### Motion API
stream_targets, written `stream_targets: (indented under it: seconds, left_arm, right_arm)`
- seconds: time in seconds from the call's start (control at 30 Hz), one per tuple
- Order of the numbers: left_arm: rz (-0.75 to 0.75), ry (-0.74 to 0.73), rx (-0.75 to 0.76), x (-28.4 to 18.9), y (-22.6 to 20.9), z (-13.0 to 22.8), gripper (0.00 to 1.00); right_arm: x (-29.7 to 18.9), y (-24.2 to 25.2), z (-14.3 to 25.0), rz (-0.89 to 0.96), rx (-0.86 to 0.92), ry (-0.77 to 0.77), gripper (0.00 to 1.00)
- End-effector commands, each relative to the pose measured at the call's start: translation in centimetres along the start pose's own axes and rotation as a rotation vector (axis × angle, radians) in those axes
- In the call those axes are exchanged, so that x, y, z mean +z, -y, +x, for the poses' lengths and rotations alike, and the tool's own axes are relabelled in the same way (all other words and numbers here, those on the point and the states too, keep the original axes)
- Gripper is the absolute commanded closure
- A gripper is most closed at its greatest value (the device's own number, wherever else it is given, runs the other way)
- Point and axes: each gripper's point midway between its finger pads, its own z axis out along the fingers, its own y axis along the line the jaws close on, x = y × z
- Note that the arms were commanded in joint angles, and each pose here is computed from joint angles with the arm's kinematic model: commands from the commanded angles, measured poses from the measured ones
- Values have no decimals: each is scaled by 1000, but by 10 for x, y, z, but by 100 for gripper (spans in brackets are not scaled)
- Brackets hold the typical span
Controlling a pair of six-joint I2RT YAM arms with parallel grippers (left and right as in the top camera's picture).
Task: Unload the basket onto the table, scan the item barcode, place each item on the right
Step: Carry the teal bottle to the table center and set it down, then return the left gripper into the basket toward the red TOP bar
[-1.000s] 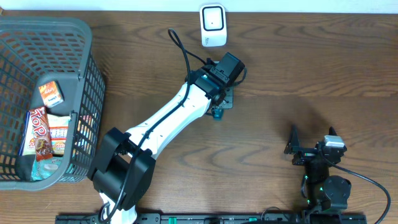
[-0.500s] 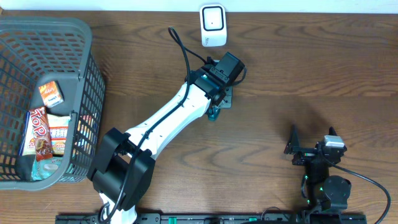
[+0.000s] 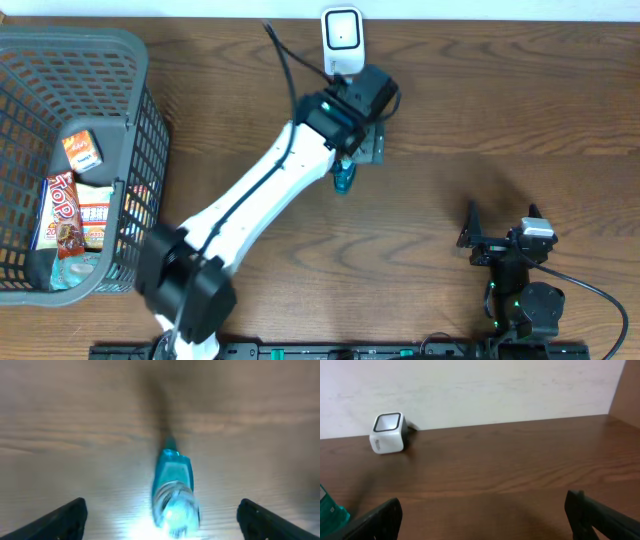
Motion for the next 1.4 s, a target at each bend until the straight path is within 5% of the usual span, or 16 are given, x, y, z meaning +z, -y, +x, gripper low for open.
stream_targets:
  seconds: [0.0,0.17,0.27,0.53,0.7,0.9,1.03,1.37]
  left_arm:
    - [-83,258,-56,-88,-42,-55,2]
    - [-171,439,-226,-161,-127,-88,2]
    - [-255,484,-464,-185,-204,-85,2]
    - [-394,281,-1155,-172,-370,3,2]
    - [-490,129,-1299,-139,-408,55,2]
    - [-542,3,-1337,-82,-430,104,2]
    - [-558,-40,-1173,-37,-440,126,2]
    - [-635,-73,-882,-10,-469,151,2]
  right_arm:
    - [0,3,0,13,-11,3,1]
    - [0,3,0,13,-11,3,1]
    - [0,3,0,13,-11,3,1]
    - [0,3,0,13,-11,3,1]
    - [0,3,0,13,-11,3,1]
    - [0,3,0,13,-11,3,1]
    - [0,3,0,13,-11,3,1]
    - [0,3,0,13,-11,3,1]
